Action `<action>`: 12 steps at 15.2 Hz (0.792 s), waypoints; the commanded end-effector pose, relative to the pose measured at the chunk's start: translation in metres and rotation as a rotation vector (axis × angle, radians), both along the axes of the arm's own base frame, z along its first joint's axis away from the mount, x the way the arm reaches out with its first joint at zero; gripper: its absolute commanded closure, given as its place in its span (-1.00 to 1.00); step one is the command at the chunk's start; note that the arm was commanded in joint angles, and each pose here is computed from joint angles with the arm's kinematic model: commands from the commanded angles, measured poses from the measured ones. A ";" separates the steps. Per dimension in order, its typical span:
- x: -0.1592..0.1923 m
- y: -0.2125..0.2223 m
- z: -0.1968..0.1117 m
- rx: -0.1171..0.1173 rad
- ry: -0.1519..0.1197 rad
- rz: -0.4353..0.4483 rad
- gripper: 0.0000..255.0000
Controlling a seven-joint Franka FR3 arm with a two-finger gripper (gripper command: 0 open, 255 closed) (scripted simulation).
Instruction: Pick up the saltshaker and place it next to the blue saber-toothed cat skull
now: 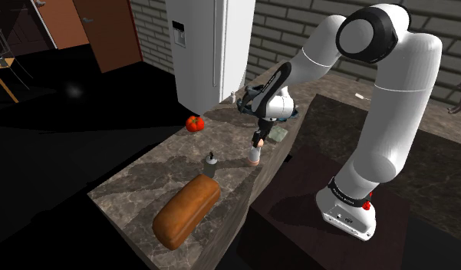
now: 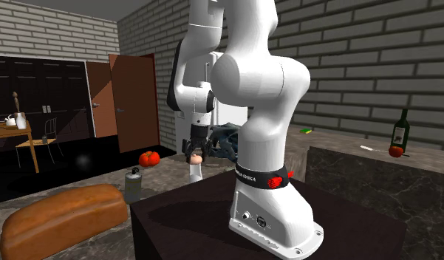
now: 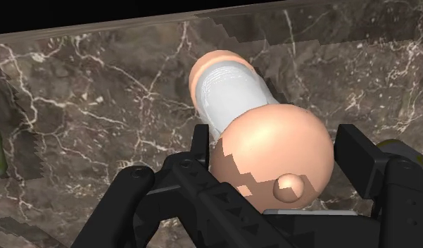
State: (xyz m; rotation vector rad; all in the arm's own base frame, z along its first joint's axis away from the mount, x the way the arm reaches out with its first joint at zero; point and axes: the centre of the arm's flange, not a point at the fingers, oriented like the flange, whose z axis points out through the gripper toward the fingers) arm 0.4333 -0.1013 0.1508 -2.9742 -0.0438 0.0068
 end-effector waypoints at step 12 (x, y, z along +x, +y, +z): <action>0.000 0.000 0.037 0.000 0.000 0.000 1.00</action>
